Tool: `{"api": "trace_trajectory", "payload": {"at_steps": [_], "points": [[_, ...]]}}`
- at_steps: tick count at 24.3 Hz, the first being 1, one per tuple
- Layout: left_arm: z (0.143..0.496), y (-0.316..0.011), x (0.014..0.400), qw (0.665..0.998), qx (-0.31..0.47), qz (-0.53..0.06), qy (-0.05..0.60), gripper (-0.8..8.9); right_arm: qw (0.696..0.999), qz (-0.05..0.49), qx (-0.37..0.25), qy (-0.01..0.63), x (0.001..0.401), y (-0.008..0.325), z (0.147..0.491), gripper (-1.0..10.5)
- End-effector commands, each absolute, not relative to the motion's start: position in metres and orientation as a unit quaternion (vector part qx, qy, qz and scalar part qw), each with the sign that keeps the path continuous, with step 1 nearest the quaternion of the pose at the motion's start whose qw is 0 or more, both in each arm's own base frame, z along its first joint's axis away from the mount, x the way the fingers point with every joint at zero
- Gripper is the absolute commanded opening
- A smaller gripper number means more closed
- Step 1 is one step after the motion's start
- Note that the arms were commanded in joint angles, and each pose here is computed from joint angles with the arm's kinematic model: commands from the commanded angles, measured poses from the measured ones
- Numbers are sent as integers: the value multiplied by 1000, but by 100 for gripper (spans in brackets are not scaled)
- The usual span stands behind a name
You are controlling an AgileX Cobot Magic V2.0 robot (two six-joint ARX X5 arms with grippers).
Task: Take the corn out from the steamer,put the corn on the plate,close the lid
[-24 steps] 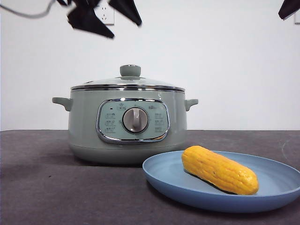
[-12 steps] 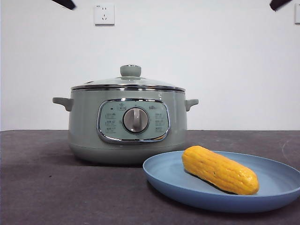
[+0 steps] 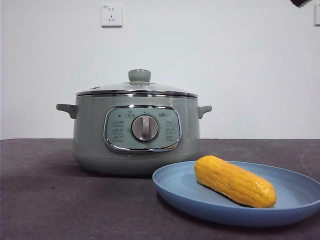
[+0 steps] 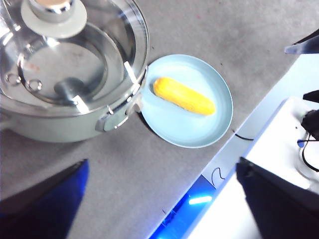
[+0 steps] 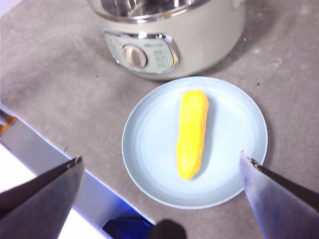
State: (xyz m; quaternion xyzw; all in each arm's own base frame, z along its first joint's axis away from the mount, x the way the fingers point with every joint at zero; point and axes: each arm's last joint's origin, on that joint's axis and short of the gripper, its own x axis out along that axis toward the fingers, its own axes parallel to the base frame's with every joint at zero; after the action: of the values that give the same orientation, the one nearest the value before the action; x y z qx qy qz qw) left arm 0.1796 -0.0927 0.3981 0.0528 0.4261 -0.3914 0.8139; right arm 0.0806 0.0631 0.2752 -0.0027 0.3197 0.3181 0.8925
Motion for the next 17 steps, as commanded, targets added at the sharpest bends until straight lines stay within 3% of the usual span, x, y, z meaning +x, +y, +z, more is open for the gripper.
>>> {"api": "trace_trajectory", "payload": {"at_steps": [1,2,4,17], "points": [[399,-93,180,813,54,-395,424,62,889,318,-8,328,80,63,272,315],[399,-93,180,813,55,-396,422,-8,889,318,-9,329,80,63,272,217],[399,-93,180,813,62,-400,419,-8,889,318,-9,330,80,63,272,-25],[400,-93,181,818,65,-399,410,-4,890,314,-9,331,80,63,271,1]]}}
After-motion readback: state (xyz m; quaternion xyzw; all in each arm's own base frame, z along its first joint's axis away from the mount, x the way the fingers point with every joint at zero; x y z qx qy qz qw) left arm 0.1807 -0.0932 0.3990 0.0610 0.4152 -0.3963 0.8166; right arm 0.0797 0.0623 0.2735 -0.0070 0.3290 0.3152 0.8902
